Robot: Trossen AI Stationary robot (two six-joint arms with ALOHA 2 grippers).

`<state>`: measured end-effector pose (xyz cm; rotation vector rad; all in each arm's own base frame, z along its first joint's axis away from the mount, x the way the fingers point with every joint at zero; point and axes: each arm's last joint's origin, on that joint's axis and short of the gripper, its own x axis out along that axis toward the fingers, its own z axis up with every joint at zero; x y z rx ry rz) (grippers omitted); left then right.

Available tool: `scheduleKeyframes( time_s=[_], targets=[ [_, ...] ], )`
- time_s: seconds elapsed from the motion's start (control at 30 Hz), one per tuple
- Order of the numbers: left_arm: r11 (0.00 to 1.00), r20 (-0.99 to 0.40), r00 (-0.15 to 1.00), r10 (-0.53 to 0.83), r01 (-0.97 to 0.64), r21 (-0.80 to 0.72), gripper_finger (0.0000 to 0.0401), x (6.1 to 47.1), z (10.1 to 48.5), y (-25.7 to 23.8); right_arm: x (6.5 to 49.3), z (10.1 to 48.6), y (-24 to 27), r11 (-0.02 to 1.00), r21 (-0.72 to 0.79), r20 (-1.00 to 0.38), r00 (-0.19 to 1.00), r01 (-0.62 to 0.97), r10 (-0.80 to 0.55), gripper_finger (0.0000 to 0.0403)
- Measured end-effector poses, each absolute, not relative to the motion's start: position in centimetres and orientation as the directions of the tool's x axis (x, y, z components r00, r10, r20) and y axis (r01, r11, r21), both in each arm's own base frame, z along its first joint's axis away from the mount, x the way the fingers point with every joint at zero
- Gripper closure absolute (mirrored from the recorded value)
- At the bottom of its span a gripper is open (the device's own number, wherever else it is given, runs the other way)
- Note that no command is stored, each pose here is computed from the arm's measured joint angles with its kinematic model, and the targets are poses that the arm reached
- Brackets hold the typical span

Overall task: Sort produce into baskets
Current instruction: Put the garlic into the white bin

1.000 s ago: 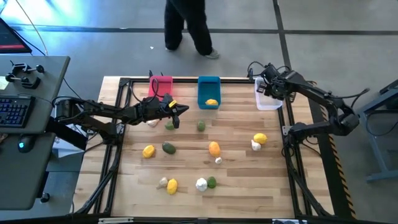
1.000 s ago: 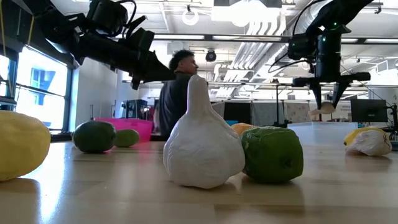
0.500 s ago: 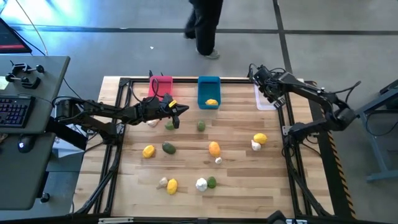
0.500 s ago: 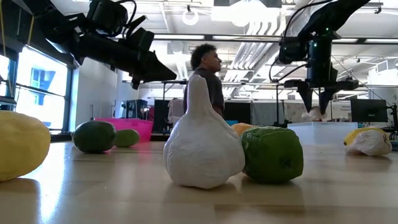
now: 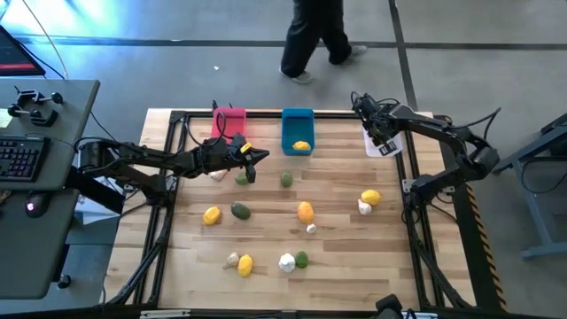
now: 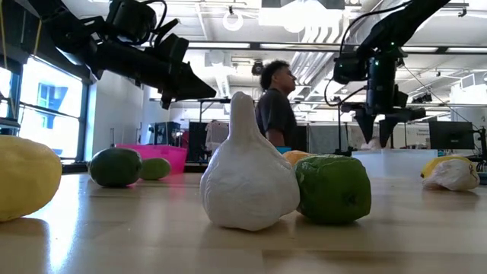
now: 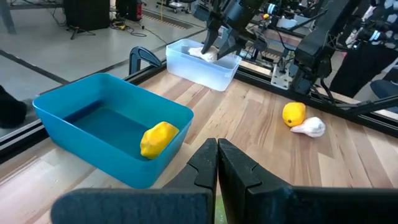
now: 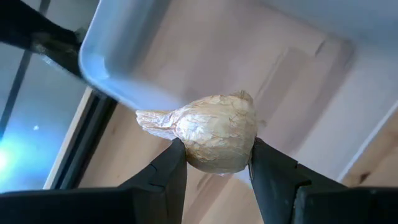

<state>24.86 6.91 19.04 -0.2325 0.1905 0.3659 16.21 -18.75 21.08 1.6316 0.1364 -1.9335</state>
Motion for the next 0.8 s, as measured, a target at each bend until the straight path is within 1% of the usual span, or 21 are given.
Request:
scheduleKeyframes(
  time_s=[0.2,0.4,0.53,0.67,0.8],
  targets=[
    [0.909,-0.225,0.917,0.329,-0.372,-0.189,0.0401,24.87,19.04,6.86,15.62,20.95,-18.46,-0.8,0.215,-0.934,-0.119,0.56,-0.335,0.0263],
    [0.911,-0.225,0.917,0.329,-0.371,-0.181,0.0401,24.87,19.04,6.86,15.58,20.95,-18.45,-0.771,0.196,-0.934,-0.123,0.605,-0.335,0.0261],
    [0.912,-0.225,0.917,0.329,-0.371,-0.178,0.0401,24.87,19.04,6.86,15.44,20.91,-18.29,-0.752,0.162,-0.938,-0.137,0.638,-0.319,0.0245],
    [0.915,-0.225,0.917,0.329,-0.369,-0.163,0.0401,24.87,19.04,6.87,15.42,20.9,-18.24,-0.718,0.139,-0.941,-0.135,0.682,-0.31,0.022],
    [0.916,-0.225,0.917,0.329,-0.368,-0.16,0.0401,24.87,19.04,6.87,15.34,20.88,-18.14,-0.71,0.121,-0.944,-0.141,0.693,-0.298,0.0194]
  ],
)
